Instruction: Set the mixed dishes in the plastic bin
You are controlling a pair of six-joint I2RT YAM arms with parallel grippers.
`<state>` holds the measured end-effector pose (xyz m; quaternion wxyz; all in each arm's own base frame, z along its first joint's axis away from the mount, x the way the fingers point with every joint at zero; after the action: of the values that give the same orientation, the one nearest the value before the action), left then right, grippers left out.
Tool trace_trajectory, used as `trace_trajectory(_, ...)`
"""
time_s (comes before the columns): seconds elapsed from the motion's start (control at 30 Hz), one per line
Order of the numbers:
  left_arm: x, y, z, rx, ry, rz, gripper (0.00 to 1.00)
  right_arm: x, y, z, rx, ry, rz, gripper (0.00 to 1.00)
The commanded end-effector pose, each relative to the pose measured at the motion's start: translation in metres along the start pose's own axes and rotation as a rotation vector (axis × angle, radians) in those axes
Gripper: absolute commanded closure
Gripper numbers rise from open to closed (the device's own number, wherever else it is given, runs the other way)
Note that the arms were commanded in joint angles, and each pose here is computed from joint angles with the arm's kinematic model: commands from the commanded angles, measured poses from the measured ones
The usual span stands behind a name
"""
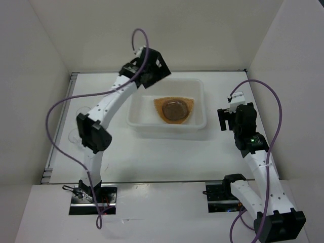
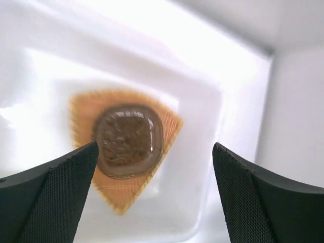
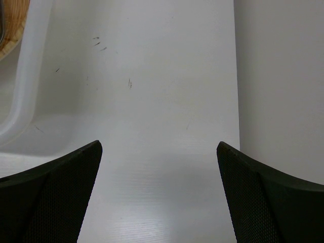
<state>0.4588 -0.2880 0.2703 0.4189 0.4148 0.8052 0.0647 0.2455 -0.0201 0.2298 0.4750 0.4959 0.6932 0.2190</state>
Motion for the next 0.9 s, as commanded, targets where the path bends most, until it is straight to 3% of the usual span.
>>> trace_trajectory(0.0,0.044,0.105,-0.095,-0.314,0.154,0.048,0.01,-0.003,0.006,-0.001,-0.047,-0.032,0.014,0.02)
trace_trajectory(0.03,0.076,0.107,-0.099,-0.292,0.222,0.044,0.01,-0.003,0.006,-0.001,-0.048,-0.032,0.014,0.02)
trace_trajectory(0.13,0.139,0.138,-0.115,-0.251,0.226,0.01,0.01,-0.003,0.006,-0.001,-0.048,-0.032,0.014,0.02)
trace_trajectory(0.17,0.165,0.126,-0.102,-0.174,0.225,0.011,0.01,-0.001,0.005,0.001,-0.041,-0.02,0.011,0.02)
trace_trajectory(0.3,0.233,0.136,-0.11,-0.118,0.289,0.021,0.01,0.002,0.005,0.003,-0.036,-0.009,0.005,0.02)
trace_trajectory(0.67,0.34,0.136,-0.073,0.042,0.454,-0.039,0.01,0.005,0.005,0.005,-0.035,0.011,-0.007,0.02)
trace_trajectory(0.87,0.367,0.136,-0.058,0.051,0.481,-0.051,0.02,0.005,0.005,0.005,-0.035,0.011,-0.007,0.02)
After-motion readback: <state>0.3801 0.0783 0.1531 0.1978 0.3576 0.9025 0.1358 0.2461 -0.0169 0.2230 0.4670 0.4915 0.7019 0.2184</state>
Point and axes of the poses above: each gripper's point midway between its finger pads, its own z axis out along the fingers, its own x axis along the line the jaws close on, y = z × x, the point moved 4 cm from there along -z, back along the fingers, and after that the axes turned 8 degrees about -z, right-handed, at the moved point
